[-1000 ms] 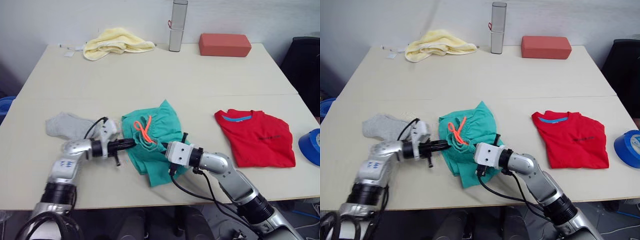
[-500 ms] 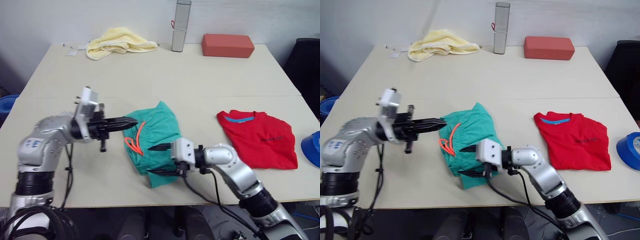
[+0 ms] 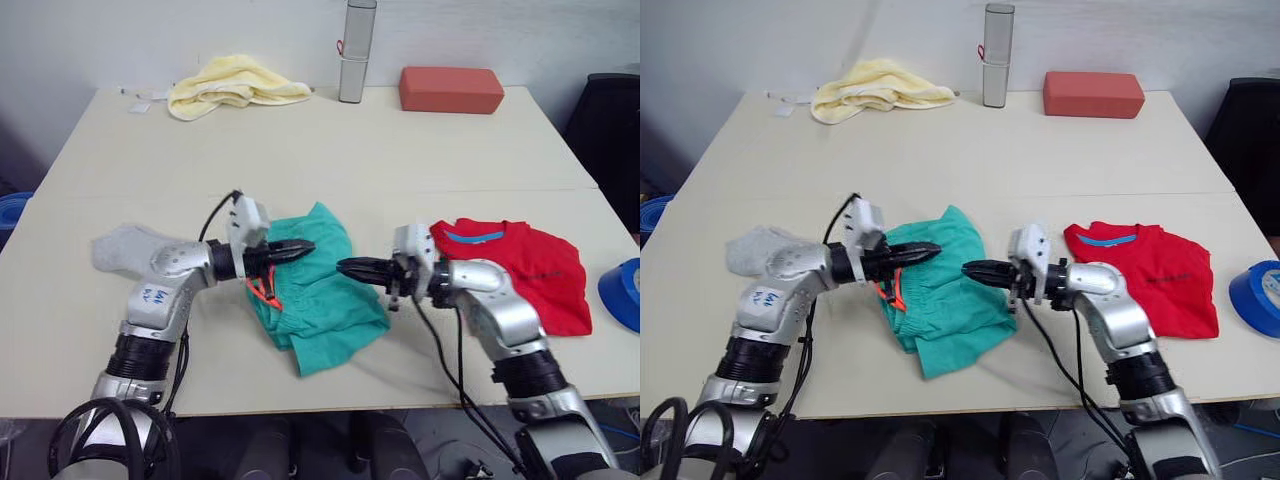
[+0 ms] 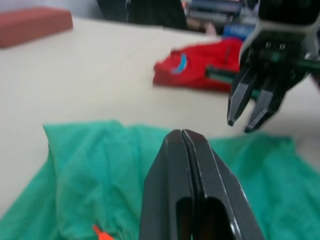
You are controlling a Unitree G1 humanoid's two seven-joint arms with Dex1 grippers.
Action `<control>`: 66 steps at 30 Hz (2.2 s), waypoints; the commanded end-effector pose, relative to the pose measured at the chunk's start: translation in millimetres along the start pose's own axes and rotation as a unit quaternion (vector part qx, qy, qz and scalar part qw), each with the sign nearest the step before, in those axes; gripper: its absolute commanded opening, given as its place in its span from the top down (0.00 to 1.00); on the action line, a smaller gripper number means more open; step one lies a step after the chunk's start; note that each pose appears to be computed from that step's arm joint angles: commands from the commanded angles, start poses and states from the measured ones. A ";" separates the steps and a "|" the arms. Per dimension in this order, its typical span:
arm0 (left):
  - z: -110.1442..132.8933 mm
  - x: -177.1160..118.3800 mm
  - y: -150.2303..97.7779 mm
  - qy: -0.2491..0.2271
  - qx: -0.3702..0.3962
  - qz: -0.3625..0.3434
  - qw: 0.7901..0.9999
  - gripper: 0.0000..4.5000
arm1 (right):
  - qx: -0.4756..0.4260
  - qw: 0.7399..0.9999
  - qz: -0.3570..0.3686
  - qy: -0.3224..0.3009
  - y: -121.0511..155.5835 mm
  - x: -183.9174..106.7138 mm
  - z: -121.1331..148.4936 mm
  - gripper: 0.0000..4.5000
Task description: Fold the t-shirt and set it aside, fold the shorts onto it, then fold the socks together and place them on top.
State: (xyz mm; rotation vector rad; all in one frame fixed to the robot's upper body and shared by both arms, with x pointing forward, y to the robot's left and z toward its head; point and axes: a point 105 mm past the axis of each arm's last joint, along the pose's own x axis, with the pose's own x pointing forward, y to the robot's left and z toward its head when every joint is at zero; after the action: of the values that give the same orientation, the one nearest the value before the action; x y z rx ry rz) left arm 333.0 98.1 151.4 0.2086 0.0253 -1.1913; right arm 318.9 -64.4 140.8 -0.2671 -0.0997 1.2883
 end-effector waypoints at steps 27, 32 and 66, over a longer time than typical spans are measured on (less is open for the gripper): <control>11.3 -36.2 4.8 -0.045 0.069 0.004 0.997 1.00 | -0.049 0.998 -0.002 -0.041 -8.0 -13.3 17.7 1.00; -9.4 -21.4 -11.1 -0.009 0.040 -0.002 0.999 1.00 | -0.047 0.999 0.015 -0.004 -13.8 17.3 -2.0 1.00; 16.9 -135.5 -40.9 -0.089 0.052 0.022 0.994 0.02 | 0.413 0.892 -0.003 0.186 -36.9 -7.8 -32.0 0.00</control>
State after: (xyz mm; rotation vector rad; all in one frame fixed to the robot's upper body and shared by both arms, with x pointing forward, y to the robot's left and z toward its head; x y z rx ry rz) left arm 250.8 202.9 167.1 0.2003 -0.1524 -1.1335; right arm 365.7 -90.1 134.1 0.2249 0.6855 1.1262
